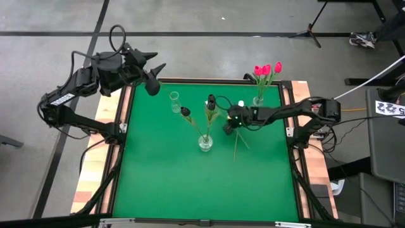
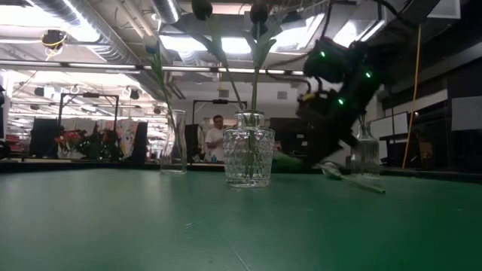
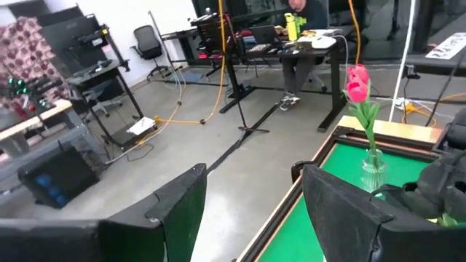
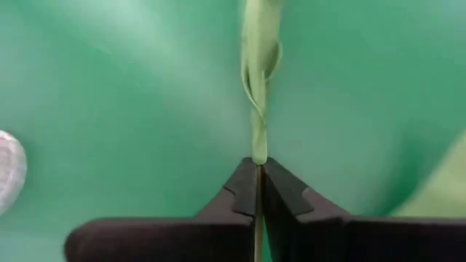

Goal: Sort flowers into vase by color
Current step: Put the left white tulip into the top left transparent vase

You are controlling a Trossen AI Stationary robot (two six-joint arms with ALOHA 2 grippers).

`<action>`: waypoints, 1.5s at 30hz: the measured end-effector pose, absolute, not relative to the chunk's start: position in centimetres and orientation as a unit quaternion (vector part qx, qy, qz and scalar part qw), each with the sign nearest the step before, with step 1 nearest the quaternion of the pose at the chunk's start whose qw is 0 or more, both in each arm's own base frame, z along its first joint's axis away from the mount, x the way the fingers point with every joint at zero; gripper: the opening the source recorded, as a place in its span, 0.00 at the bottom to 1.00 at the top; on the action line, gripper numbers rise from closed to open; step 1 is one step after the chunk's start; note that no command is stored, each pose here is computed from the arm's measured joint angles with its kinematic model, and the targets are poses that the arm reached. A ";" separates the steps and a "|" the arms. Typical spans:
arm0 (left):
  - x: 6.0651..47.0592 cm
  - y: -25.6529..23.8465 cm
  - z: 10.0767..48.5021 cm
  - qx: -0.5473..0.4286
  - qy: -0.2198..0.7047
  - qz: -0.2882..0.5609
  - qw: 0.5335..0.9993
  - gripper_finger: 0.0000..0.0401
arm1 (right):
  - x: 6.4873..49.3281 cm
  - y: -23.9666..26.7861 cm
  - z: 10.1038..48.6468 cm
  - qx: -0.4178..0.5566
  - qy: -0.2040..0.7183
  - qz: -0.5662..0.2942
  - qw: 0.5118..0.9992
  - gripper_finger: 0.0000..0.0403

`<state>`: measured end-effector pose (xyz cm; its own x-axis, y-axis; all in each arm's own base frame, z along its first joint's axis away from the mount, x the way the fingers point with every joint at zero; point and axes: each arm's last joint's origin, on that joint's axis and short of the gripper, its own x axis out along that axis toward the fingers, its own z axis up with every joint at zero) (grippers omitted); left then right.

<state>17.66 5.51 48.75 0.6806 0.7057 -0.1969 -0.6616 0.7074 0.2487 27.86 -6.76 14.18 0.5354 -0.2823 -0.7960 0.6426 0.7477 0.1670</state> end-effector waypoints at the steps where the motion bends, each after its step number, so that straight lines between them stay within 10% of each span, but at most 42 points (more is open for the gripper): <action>1: 17.6 5.6 48.8 0.073 0.138 0.378 0.913 0.56 | 28.2 -6.8 14.7 0.226 0.389 -0.271 0.851 0.02; 29: 19.5 6.0 47.8 -0.024 -0.032 0.221 0.974 0.56 | 26.6 -11.9 46.2 0.003 0.021 -0.244 0.970 0.02; 45: 25.1 7.4 45.7 -0.081 -0.150 0.108 0.979 0.56 | 30.4 -6.6 48.3 -0.001 -0.106 -0.091 0.990 0.03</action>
<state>25.13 7.37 45.70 0.9319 0.2359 0.2756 -0.1874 0.9635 -0.1912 30.43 -6.60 48.29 0.9609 -0.1806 0.2100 0.1811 0.9833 0.0174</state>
